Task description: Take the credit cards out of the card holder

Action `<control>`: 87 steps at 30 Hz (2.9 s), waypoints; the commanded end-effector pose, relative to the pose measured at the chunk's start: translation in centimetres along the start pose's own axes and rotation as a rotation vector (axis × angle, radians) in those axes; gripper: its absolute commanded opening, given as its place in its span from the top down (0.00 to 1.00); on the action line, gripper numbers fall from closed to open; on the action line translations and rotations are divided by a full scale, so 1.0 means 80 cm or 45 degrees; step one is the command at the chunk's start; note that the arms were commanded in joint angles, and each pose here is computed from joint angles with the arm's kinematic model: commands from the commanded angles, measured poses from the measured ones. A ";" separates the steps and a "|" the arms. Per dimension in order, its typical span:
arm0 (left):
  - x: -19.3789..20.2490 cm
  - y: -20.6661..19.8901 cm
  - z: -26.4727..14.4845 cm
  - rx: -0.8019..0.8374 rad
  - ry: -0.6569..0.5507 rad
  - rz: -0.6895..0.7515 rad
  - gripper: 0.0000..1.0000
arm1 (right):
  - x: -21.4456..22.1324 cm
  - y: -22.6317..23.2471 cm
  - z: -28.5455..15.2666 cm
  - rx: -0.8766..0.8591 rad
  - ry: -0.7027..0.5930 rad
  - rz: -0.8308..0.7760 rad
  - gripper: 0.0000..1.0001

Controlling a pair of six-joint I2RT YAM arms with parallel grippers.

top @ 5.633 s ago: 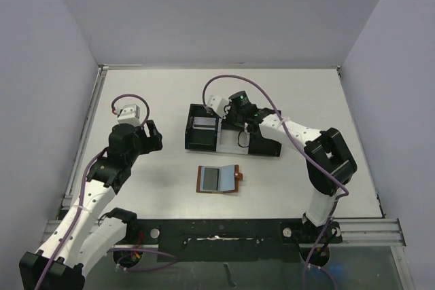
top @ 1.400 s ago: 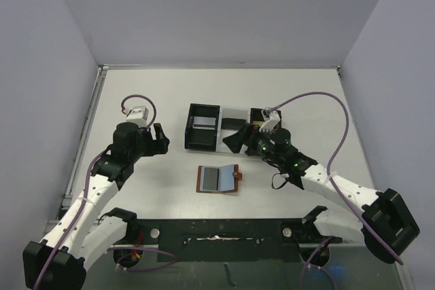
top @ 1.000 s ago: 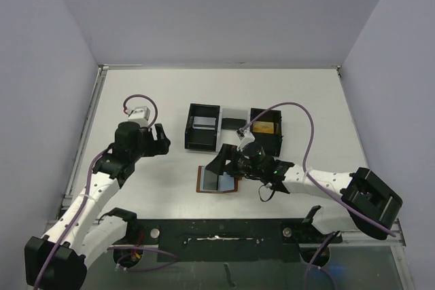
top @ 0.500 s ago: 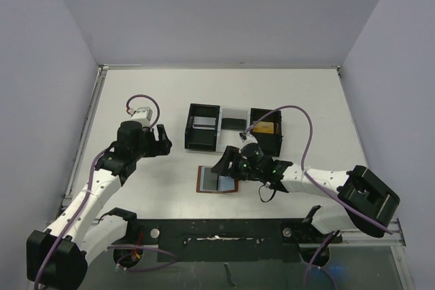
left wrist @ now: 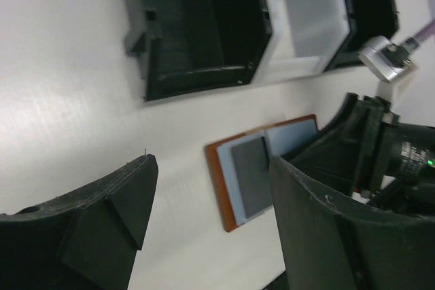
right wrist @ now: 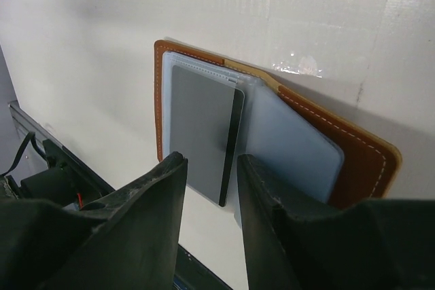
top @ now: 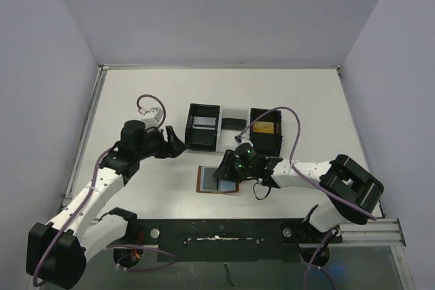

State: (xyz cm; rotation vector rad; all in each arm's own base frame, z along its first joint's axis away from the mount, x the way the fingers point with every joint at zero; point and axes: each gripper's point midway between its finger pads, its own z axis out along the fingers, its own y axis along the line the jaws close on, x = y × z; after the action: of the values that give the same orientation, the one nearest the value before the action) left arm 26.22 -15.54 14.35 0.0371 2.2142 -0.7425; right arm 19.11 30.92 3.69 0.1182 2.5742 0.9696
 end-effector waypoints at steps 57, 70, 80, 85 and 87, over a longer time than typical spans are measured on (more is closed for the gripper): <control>0.179 -0.078 0.083 0.146 0.508 -0.010 0.79 | -0.008 -0.031 0.012 0.069 0.048 0.082 0.73; 0.210 -0.035 0.086 -0.043 0.568 0.018 0.82 | -0.010 -0.025 0.010 -0.023 0.044 0.119 0.89; 0.220 -0.023 0.082 -0.084 0.595 0.019 0.89 | -0.017 -0.021 -0.001 -0.034 0.051 0.044 1.00; 0.228 -0.015 0.082 -0.103 0.594 0.008 0.91 | -0.021 -0.020 -0.011 -0.041 0.052 0.014 1.00; 0.229 -0.014 0.081 -0.103 0.592 0.001 0.91 | -0.020 -0.020 -0.014 -0.038 0.061 0.006 1.00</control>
State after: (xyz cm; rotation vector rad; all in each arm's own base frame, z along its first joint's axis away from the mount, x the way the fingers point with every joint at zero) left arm 18.92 -26.20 2.07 0.2047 2.5881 -0.8548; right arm 20.00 28.72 2.44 0.1595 2.6255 1.0149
